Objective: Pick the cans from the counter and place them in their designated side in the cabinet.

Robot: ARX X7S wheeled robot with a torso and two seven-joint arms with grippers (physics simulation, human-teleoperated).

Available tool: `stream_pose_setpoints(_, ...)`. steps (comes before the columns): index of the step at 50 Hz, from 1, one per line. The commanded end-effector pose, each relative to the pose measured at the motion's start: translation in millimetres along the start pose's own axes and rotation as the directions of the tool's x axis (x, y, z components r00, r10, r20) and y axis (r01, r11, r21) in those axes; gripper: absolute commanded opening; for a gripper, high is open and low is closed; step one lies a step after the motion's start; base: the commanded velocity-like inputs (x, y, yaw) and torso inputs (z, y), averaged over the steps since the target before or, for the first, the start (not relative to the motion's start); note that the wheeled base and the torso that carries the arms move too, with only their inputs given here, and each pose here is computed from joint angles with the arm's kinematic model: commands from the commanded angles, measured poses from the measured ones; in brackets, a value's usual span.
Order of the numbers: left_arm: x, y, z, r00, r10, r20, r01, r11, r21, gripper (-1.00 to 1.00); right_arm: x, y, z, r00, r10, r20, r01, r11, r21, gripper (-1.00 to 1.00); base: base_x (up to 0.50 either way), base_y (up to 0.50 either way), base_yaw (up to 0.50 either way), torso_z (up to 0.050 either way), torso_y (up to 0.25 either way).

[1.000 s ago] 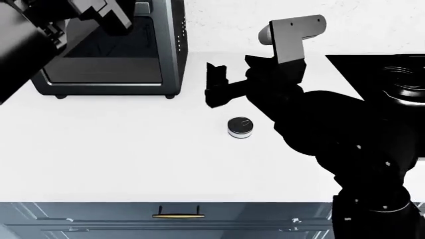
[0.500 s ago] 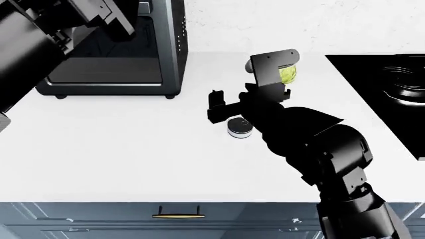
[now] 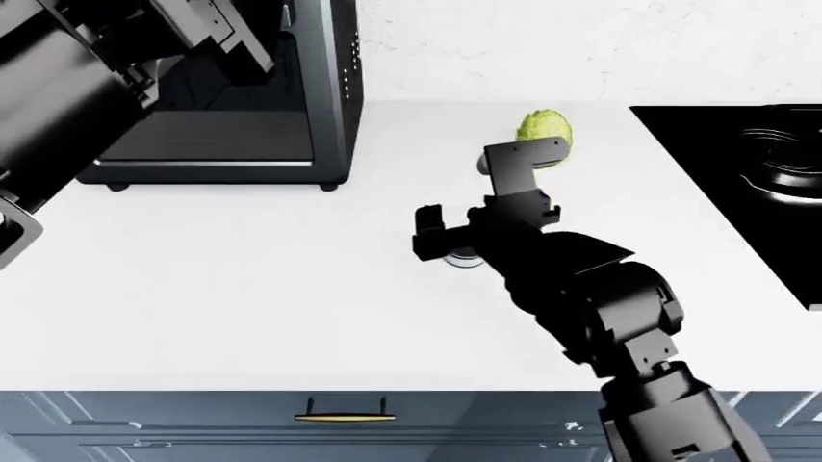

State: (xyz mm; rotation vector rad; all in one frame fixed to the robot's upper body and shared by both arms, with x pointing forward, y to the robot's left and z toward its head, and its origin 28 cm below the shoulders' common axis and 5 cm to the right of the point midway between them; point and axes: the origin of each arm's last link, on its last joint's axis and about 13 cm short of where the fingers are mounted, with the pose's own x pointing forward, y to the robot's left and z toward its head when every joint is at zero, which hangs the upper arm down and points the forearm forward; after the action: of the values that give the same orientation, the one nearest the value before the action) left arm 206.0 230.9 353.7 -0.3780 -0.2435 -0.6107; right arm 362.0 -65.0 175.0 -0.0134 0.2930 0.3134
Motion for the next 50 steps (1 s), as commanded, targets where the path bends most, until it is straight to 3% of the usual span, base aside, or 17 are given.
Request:
stream_pose_setpoints(1, 2, 1.4, -2, 1.000, 0.001, -0.008, -0.002, 1.000, -0.004, 1.00, 8, -4.0, -18, 0.999, -0.020, -0.051, 0.020, 1.000, -0.001, 1.00, 0.00, 0.00, 0.00, 0.000, 0.000)
stream_pose_setpoints(37, 6, 0.2, -4, 1.000, -0.006, -0.013, 0.006, 1.000, -0.008, 1.00, 0, -6.4, -43, 0.979, -0.016, -0.201, 0.010, 0.999, -0.031, 1.00, 0.00, 0.00, 0.00, 0.000, 0.000)
stream_pose_setpoints(38, 6, 0.3, -4, 1.000, -0.006, -0.013, 0.006, 1.000, -0.008, 1.00, 0, -6.4, -43, 0.979, -0.016, -0.202, 0.010, 1.000, -0.029, -1.00, 0.00, 0.00, 0.00, 0.000, 0.000)
stream_pose_setpoints(50, 7, 1.3, -3, 1.000, -0.008, -0.011, 0.008, 1.000, -0.010, 1.00, -2, -6.0, -39, 0.982, -0.014, -0.189, 0.010, 1.000, -0.023, -1.00, 0.00, 0.00, 0.00, 0.000, -0.002)
